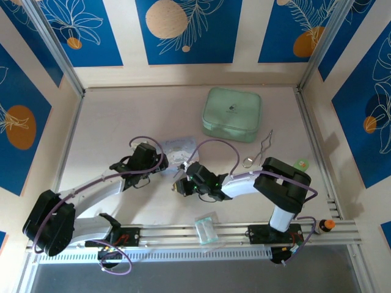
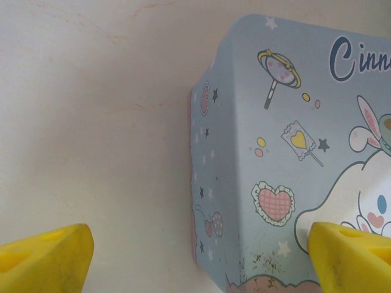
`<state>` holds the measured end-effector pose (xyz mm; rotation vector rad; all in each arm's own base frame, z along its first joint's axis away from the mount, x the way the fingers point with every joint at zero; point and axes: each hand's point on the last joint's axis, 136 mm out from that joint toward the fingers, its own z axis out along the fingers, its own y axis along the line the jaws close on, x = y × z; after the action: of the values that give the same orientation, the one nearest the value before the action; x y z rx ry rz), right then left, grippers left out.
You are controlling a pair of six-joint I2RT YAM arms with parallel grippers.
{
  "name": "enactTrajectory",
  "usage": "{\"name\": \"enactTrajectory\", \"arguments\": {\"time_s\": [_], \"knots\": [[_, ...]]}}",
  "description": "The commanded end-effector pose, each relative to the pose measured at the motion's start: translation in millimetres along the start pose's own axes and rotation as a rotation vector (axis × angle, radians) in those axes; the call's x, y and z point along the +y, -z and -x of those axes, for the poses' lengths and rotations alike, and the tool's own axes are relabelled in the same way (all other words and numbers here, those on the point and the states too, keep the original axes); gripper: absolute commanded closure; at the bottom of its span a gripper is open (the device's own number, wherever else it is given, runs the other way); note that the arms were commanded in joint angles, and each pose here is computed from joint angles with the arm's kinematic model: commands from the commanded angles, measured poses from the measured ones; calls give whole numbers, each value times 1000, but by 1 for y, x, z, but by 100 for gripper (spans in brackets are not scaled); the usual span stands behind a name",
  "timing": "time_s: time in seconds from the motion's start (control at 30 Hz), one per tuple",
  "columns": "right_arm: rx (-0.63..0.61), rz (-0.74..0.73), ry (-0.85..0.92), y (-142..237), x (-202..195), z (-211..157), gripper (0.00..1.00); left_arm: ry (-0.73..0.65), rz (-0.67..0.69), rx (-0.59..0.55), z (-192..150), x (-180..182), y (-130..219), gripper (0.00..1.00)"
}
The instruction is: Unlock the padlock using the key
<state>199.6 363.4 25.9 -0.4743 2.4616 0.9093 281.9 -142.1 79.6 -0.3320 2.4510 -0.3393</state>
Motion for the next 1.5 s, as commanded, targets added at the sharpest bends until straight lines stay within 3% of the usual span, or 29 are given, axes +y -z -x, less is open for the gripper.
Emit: {"name": "enactTrajectory", "arguments": {"time_s": [0.0, 0.23, 0.4, 0.53, 0.63, 0.77, 0.93, 1.1, 1.23, 1.3, 1.47], "knots": [[115, -49, -51, 0, -23, -34, 89, -48, 75, -16, 6, 12, 1, 10], [122, -32, -101, 5, -25, -37, 95, -143, 30, -51, 21, -2, 15, 10], [112, -10, -139, 8, -28, -36, 97, -494, -96, -136, 40, -34, 36, 13], [102, 1, -164, 8, -32, -34, 97, -712, -32, -141, 46, -35, 44, 13], [101, -3, -180, 9, -36, -35, 97, -865, -84, -132, 36, -47, 46, 13], [96, -14, -198, 10, -42, -36, 97, -959, -119, -109, 19, -59, 36, 14], [100, -19, -200, 11, -42, -38, 97, -1158, -34, -54, 3, -63, 19, 15], [95, -25, -210, 10, -44, -38, 97, -1234, -77, -15, -14, -72, 6, 17], [89, -24, -224, 10, -46, -39, 97, -1296, -8, 47, -23, -61, -7, 20], [91, -20, -223, 10, -44, -40, 97, -1306, 27, 30, -20, -60, -6, 20], [91, -24, -229, 9, -46, -39, 97, -1290, -38, 22, -25, -66, -2, 21]]}}
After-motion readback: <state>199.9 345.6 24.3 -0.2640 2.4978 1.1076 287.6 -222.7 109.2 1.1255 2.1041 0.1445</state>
